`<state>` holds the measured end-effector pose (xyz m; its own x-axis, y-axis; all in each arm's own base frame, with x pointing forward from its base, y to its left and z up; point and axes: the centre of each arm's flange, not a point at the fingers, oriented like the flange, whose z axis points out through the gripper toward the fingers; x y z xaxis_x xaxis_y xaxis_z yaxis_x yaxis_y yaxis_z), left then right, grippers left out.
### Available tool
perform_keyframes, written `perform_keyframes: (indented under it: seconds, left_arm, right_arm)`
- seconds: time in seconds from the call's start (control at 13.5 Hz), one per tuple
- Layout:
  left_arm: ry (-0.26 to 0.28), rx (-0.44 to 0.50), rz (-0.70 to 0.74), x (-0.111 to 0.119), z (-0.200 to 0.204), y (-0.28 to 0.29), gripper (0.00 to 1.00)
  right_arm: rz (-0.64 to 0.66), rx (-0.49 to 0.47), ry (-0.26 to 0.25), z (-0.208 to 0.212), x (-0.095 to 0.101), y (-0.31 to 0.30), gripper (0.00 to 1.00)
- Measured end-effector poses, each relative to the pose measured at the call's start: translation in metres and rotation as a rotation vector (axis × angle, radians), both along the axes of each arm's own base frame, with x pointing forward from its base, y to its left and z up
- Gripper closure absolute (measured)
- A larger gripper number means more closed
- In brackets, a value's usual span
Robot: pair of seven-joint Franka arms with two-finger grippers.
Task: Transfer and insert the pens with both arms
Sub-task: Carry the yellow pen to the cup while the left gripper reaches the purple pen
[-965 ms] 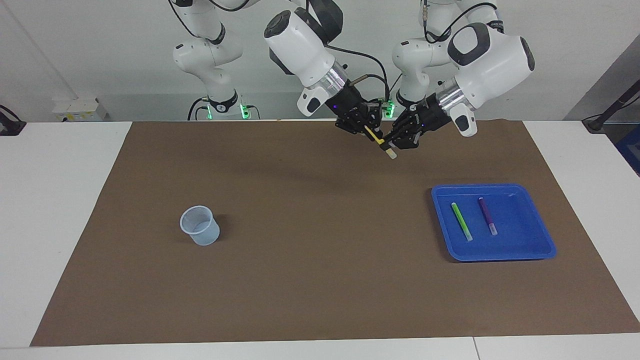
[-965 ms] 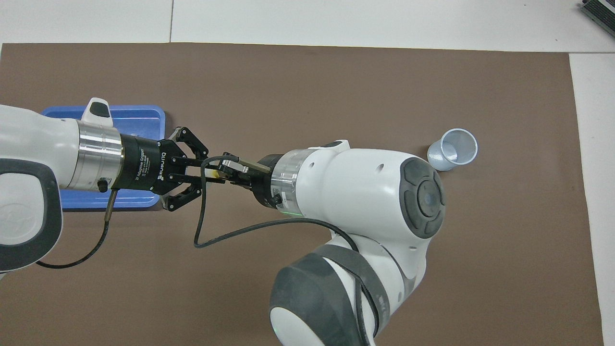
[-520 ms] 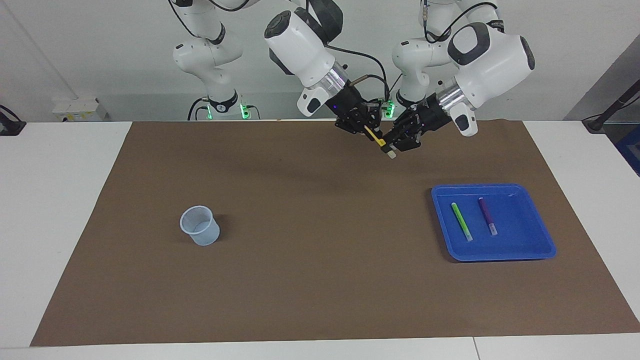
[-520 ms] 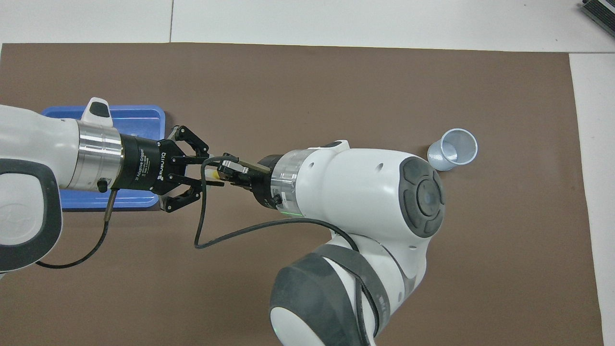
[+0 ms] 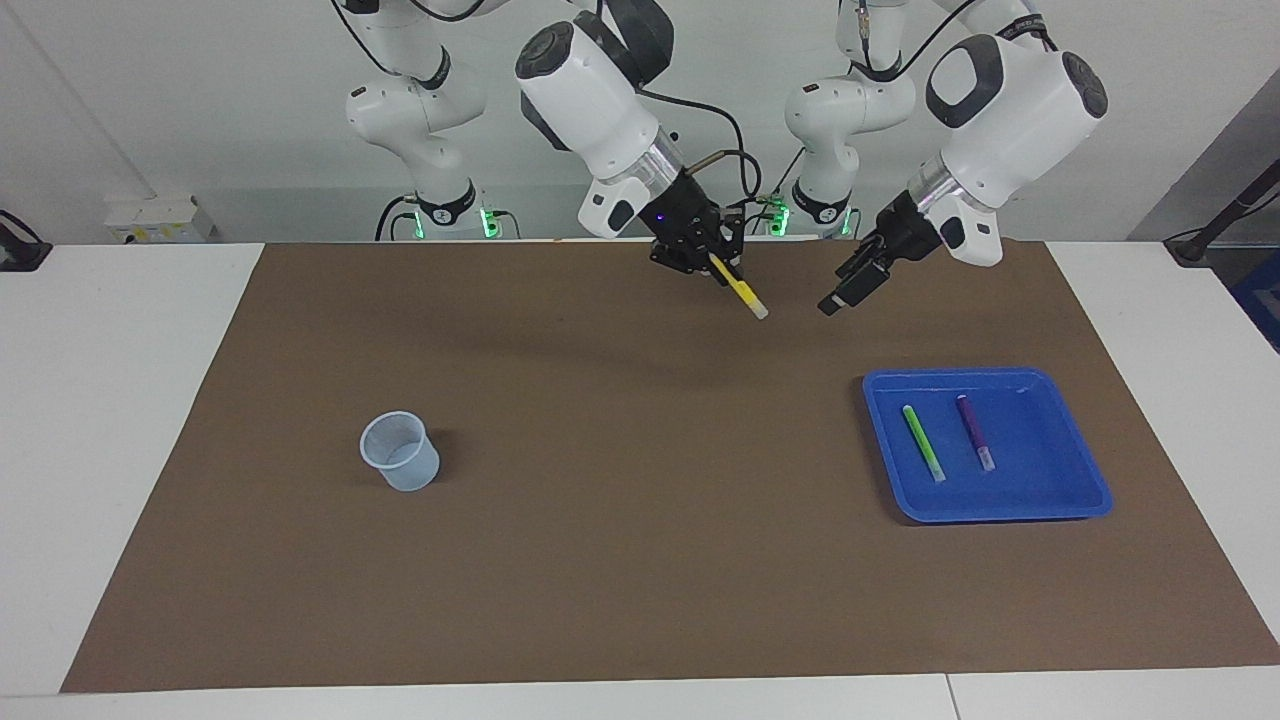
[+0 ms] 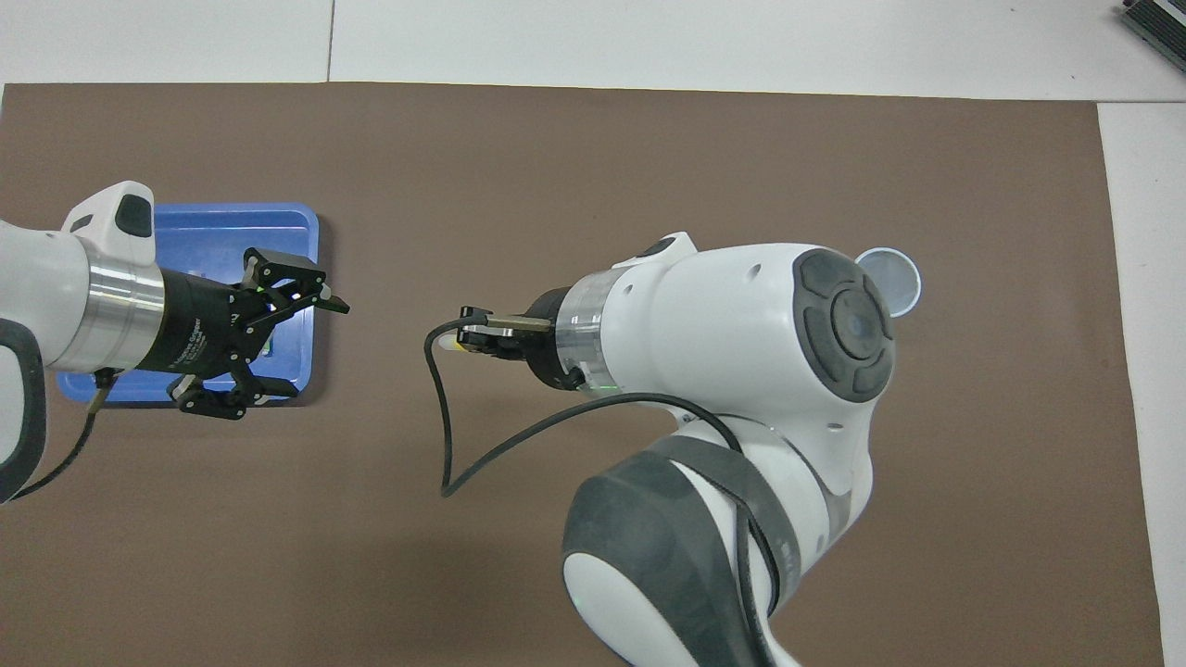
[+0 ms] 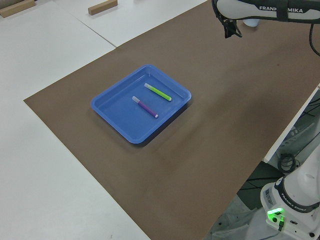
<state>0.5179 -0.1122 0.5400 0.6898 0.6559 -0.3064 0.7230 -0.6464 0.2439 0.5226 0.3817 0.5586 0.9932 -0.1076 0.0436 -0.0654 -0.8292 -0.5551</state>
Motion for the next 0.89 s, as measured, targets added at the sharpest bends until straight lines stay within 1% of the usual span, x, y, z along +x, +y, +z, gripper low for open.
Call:
perform_keyframes:
  seconds: [0.22,0.45,0.59,0.74,0.89]
  left_arm:
    - [-0.077,0.104,-0.226,0.0,-0.007,0.017,0.0]
    - [-0.145,0.224,-0.462,0.002,-0.012,0.031,0.01]
    - [-0.199,0.276,-0.603,0.008,-0.025,0.064,0.01]
    - [-0.239,0.287,-0.692,0.015,-0.049,0.108,0.01]
    - [-0.256,0.338,-0.743,0.027,-0.068,0.126,0.02]
  right_arm:
    - [0.165,-0.135,-0.07,-0.004,0.011,-0.029,0.82]
    - [0.355,-0.286,-0.126,-0.011,0.022,-0.063,0.82]
    - [0.479,-0.395,-0.164,-0.013,0.03,-0.091,0.82]
    - [0.572,-0.502,-0.19,-0.014,0.039,-0.117,0.82]
    - [0.657,-0.583,-0.211,-0.015,0.047,-0.143,0.82]
